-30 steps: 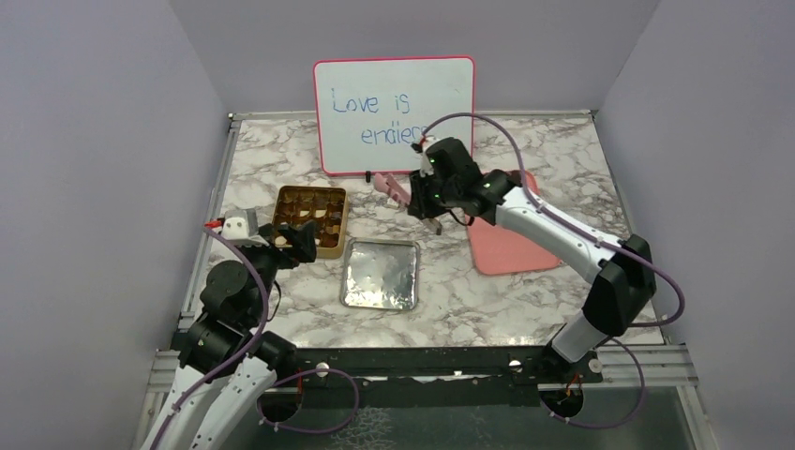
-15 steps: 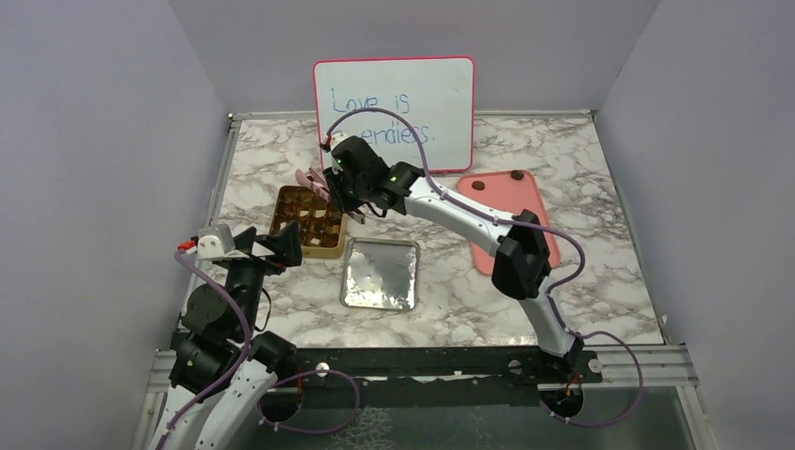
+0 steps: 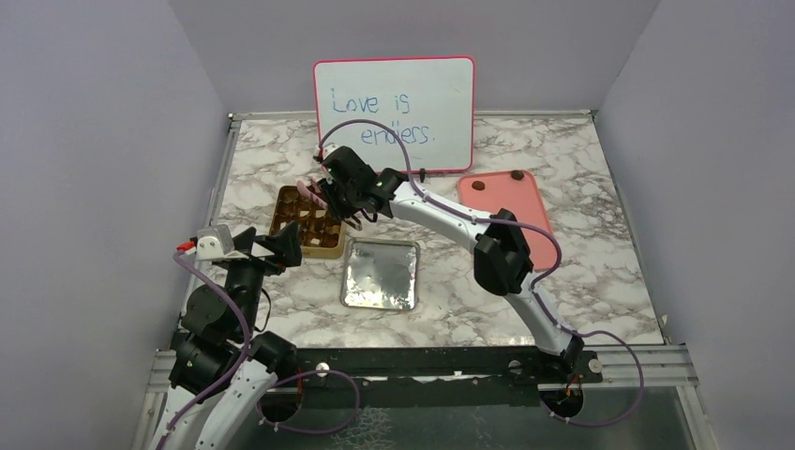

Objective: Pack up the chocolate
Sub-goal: Place the fake chocolate in the packing box.

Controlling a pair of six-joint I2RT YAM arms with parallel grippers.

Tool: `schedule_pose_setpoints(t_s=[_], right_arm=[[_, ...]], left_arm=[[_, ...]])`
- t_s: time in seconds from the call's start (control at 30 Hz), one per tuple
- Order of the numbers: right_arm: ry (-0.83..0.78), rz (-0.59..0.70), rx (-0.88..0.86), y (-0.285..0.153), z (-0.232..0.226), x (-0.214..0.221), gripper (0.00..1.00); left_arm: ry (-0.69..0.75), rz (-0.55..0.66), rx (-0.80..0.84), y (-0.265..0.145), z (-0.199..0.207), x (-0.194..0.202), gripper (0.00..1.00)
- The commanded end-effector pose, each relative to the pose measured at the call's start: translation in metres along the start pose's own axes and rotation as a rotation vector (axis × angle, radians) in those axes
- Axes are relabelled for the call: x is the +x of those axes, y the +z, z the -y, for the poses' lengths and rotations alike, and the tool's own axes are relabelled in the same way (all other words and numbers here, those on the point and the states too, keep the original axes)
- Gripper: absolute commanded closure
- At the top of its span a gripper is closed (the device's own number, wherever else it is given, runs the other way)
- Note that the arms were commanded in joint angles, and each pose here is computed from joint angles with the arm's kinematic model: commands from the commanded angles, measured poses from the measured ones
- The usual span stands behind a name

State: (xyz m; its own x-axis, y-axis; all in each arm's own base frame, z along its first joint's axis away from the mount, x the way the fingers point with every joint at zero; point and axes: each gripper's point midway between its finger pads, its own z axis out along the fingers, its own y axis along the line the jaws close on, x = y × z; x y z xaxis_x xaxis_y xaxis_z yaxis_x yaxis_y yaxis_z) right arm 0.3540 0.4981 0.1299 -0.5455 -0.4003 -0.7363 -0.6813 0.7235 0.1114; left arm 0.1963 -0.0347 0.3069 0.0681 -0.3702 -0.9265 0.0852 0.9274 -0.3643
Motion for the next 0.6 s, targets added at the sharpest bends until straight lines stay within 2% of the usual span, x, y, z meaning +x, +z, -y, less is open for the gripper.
schedule_pose_setpoints(t_s=[0.0,0.57], right_arm=[[-0.027,0.030,0.009,-0.004,-0.001,-0.011,0.62],[-0.051,0.074,-0.013,-0.034,-0.005,-0.035,0.59]], left_arm=[[-0.010,0.029,-0.006,0.000,-0.001,-0.005,0.01],[-0.006,0.019,0.000,0.002,0.000,-0.003,0.01]])
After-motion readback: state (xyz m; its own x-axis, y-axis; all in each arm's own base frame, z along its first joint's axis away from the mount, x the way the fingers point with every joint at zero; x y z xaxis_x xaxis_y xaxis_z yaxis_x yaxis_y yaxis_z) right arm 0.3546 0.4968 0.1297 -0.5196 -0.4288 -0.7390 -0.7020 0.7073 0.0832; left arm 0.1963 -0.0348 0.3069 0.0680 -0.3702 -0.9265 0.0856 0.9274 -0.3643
